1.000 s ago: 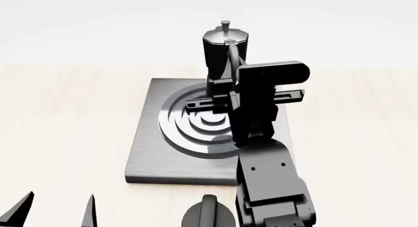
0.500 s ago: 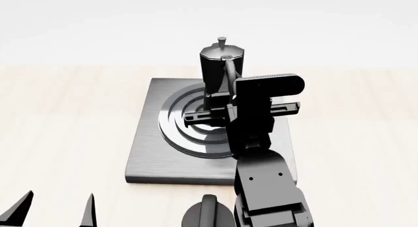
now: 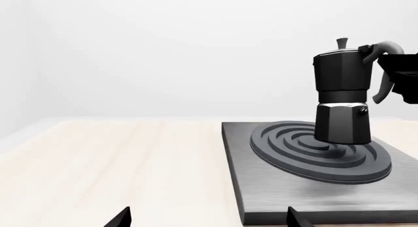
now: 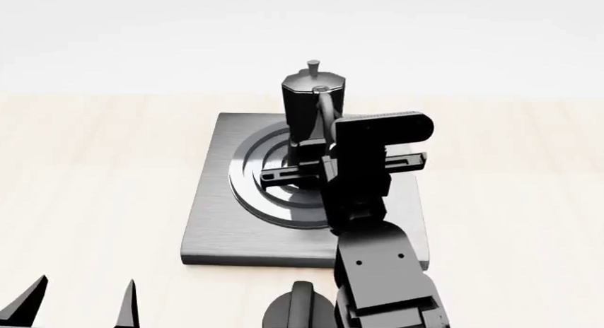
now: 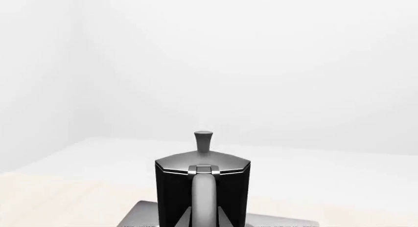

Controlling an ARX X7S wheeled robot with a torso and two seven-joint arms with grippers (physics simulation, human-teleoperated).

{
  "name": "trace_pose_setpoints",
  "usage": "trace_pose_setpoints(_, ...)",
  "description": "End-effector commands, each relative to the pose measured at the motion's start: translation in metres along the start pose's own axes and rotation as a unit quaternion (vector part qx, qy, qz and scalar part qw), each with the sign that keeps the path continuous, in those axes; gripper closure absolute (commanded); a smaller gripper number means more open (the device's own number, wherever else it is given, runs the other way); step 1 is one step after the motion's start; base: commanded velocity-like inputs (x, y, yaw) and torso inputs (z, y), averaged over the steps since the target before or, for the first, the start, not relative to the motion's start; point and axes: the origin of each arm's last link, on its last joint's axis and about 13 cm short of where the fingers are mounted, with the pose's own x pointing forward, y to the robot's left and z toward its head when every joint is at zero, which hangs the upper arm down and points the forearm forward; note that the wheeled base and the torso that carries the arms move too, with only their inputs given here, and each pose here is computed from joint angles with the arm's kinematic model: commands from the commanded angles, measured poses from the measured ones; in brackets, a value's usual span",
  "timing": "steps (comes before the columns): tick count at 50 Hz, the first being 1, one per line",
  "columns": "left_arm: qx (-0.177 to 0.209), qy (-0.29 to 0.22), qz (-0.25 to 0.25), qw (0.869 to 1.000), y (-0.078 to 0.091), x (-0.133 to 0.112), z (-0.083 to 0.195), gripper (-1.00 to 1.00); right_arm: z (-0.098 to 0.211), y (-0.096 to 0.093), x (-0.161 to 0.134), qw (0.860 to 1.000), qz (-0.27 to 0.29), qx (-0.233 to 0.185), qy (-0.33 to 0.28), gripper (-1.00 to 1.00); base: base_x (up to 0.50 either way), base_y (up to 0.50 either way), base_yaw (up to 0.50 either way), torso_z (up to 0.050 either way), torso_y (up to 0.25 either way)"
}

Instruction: Put the moka pot on the stove.

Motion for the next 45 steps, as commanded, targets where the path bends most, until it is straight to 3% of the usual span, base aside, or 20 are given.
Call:
trace_pose_setpoints(1,-0.003,-0.004,-0.003,1.000,0.000,-0.001,0.001,-1.00,0.005,0.001,0.003,1.000,0.012,-0.009,-0.013,1.00,0.00,0.00,0.00,0.000,0.000)
trace_pose_setpoints(45,-0.005,-0.002,-0.005,1.000,-0.001,0.000,-0.001,-1.00,-0.007,0.002,-0.004,1.000,0.012,-0.002,0.006,1.00,0.00,0.00,0.00,0.000,0.001)
